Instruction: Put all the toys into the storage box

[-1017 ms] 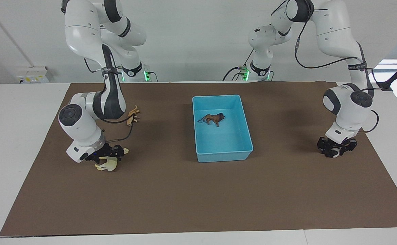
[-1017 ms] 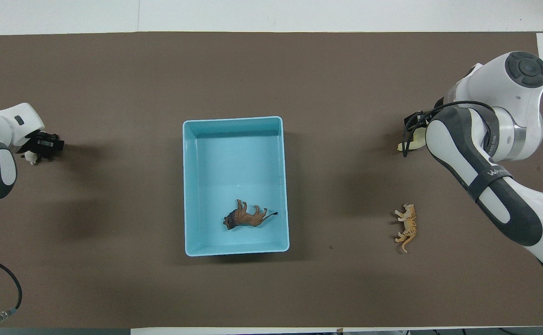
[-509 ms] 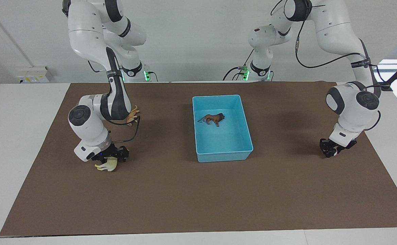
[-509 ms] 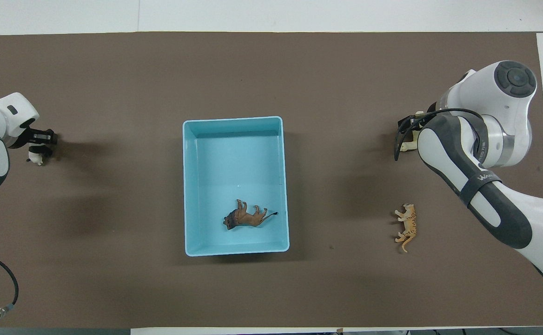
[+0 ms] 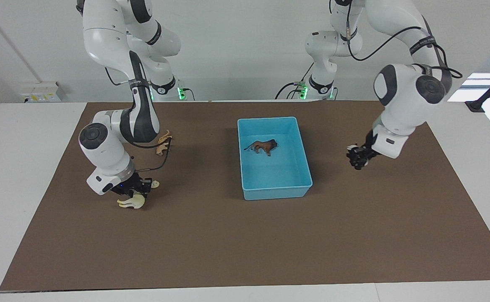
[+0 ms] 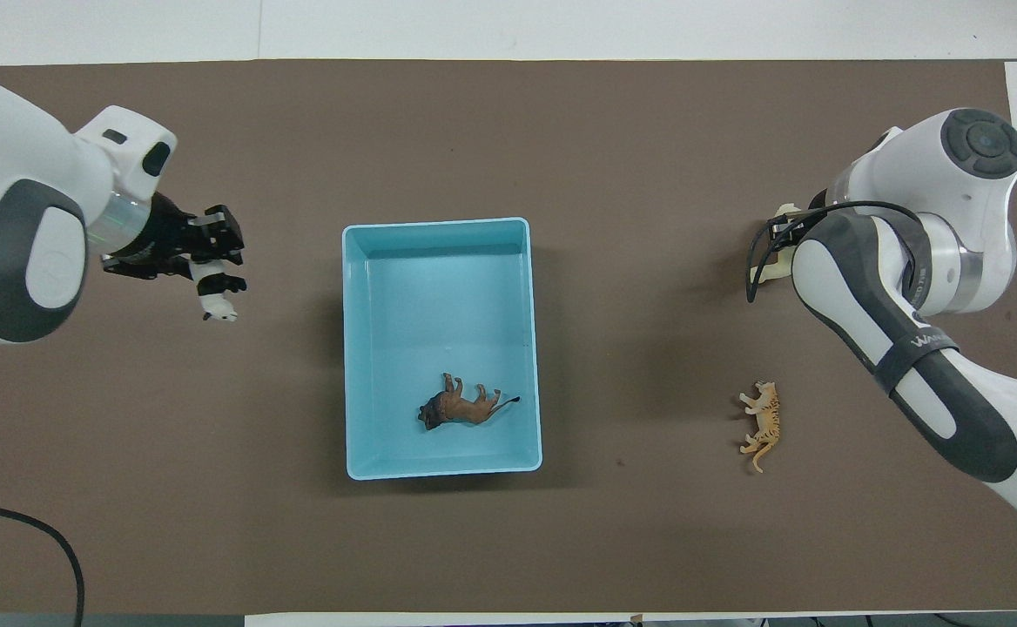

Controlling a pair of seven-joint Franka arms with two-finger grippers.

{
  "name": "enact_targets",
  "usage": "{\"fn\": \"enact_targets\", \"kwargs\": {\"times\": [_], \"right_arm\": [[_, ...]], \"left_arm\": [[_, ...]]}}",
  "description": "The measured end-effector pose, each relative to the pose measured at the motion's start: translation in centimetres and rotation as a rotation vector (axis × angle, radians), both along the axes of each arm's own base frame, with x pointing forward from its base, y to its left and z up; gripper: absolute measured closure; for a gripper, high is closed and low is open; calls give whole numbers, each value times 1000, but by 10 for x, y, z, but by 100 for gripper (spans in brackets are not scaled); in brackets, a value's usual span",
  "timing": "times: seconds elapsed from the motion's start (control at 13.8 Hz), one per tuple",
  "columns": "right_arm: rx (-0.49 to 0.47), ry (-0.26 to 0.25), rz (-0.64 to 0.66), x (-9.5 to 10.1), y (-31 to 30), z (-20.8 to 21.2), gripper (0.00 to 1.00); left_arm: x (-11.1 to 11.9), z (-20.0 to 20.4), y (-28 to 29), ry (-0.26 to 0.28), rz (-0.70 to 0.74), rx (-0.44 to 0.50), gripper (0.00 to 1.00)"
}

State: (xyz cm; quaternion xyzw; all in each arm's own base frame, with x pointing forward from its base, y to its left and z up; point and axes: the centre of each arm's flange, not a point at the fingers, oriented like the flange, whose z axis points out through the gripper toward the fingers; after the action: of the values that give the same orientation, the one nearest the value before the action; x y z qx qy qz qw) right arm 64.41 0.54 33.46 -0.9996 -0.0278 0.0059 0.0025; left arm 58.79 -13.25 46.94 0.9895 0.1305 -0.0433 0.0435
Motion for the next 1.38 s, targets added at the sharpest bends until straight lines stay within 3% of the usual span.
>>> {"fn": "enact_targets", "kwargs": {"times": [0.22,0.36,0.51,0.65,0.73,1.09,1.38], "right_arm": [[1,18,-49,7,12,50,59],[4,-5,-132,6,50,78,59],[27,-36,-225,-2,109,102,59],[59,-62,-327,-16,177,125,59],[72,-70,-367,-25,210,132,59],[197,-126,-462,-87,366,148,59],[262,-120,-451,-141,457,128,59]], "left_arm": [[-47,3,-110,40,87,-1,45],[-74,-13,-148,52,70,12,44],[-79,-17,-146,55,74,14,25],[-75,1,-129,29,103,1,2],[-73,20,-112,7,130,-11,0],[-63,117,28,-104,207,-46,0],[-56,127,97,-93,-32,3,0]]}}
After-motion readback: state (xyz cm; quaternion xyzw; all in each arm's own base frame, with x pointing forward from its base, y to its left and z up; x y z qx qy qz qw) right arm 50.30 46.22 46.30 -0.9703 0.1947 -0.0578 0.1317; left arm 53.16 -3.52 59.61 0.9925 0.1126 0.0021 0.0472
